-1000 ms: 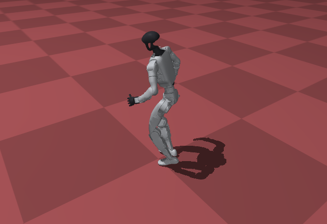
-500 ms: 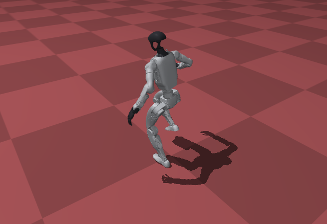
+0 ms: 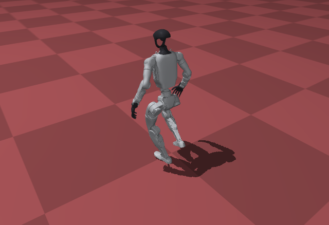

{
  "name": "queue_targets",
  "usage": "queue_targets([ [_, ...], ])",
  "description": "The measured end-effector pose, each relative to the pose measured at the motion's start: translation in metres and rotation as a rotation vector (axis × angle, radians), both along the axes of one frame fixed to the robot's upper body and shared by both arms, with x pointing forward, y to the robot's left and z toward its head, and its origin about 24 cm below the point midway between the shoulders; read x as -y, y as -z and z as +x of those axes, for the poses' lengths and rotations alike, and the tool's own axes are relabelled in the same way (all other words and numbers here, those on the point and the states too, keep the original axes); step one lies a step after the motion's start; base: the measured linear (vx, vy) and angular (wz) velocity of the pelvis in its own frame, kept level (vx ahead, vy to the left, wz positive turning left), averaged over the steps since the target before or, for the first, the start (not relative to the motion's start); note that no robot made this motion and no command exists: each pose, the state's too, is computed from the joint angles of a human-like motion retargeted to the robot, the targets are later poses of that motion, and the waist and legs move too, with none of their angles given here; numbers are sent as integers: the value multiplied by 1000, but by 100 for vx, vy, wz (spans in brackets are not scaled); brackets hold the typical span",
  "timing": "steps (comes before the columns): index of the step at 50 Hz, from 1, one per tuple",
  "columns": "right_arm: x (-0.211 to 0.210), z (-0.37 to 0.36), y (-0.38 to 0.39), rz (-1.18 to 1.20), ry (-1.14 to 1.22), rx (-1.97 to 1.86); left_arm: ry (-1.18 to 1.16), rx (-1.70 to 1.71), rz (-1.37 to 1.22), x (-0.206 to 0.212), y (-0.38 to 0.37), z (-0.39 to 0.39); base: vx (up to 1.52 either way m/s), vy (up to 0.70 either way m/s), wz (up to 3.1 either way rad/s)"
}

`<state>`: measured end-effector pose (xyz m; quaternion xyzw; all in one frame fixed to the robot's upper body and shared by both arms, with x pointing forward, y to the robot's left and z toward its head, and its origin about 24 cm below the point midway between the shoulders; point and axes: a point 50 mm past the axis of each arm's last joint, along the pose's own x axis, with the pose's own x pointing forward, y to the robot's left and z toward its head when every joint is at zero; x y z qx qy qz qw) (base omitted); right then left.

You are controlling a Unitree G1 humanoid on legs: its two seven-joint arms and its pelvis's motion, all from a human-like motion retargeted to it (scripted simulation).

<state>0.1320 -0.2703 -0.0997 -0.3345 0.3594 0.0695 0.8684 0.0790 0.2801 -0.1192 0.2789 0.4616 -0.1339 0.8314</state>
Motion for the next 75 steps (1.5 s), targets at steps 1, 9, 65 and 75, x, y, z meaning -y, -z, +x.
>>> queue_targets([
  [1,-5,4,0,15,-20,2,10,-12,-17,5,2,-2,-8,-2,-7],
  [9,-46,64,-24,82,-246,123,139,-74,-119,42,13,-10,-16,-4,-20],
  [65,-18,31,2,252,144,79,126,321,-58,30,-32,82,-24,17,72],
  [75,-41,98,-53,230,-6,403,-103,196,137,-25,-17,39,-3,24,63],
])
